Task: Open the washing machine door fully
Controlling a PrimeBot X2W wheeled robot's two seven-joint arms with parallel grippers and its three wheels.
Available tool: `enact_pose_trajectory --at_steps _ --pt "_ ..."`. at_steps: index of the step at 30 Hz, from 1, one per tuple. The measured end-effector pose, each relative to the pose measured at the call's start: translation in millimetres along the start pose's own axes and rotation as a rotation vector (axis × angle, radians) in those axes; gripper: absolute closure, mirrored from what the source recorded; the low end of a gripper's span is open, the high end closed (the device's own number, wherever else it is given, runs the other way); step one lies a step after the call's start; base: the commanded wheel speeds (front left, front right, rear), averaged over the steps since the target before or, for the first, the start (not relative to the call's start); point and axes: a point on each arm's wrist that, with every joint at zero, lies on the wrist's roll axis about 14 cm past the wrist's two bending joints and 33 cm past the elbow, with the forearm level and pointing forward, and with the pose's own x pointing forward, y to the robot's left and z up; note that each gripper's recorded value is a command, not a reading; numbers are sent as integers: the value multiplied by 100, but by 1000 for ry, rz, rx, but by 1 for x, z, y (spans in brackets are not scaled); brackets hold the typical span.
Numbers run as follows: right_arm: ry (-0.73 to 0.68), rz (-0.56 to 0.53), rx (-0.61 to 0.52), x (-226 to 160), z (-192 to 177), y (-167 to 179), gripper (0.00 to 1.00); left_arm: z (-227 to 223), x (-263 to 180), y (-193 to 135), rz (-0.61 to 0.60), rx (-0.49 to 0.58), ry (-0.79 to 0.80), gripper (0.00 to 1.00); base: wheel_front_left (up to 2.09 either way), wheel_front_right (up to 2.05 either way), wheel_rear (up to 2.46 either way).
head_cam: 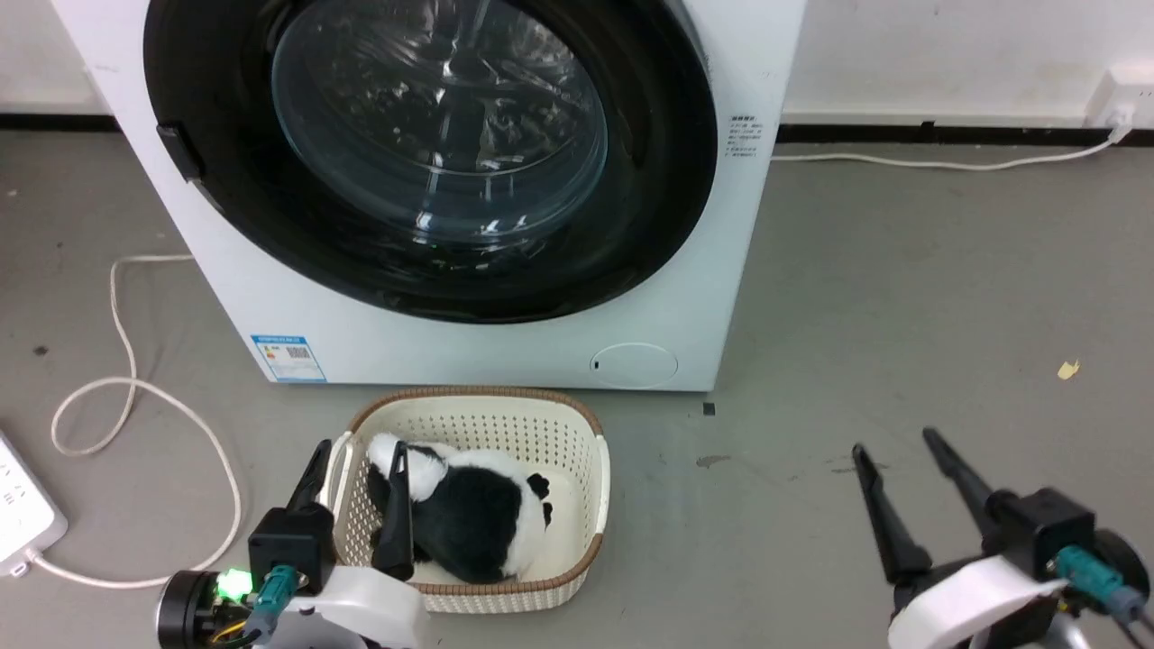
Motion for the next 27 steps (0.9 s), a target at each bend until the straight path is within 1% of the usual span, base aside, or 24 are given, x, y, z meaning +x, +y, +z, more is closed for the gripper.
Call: enact_pose_trajectory --at_steps 8,18,19,20,23,27 --pt "-40 1 34 19 12 -8 0 -4 6 -2 3 0 2 0 0 0 0" --pt "-93 10 102 51 29 -16 0 -6 12 -3 18 0 -6 0 0 0 0" --pt "-94 12 111 54 30 -17 5 -6 12 -3 19 0 -6 0 0 0 0" --pt "-96 15 124 58 32 -17 23 -6 13 -4 19 0 -7 0 0 0 0" --pt "-105 19 157 69 37 -19 100 -7 14 -2 28 1 -8 0 0 0 0" --pt "-122 25 198 85 45 -21 100 -11 15 -1 40 2 -4 0 0 0 0"
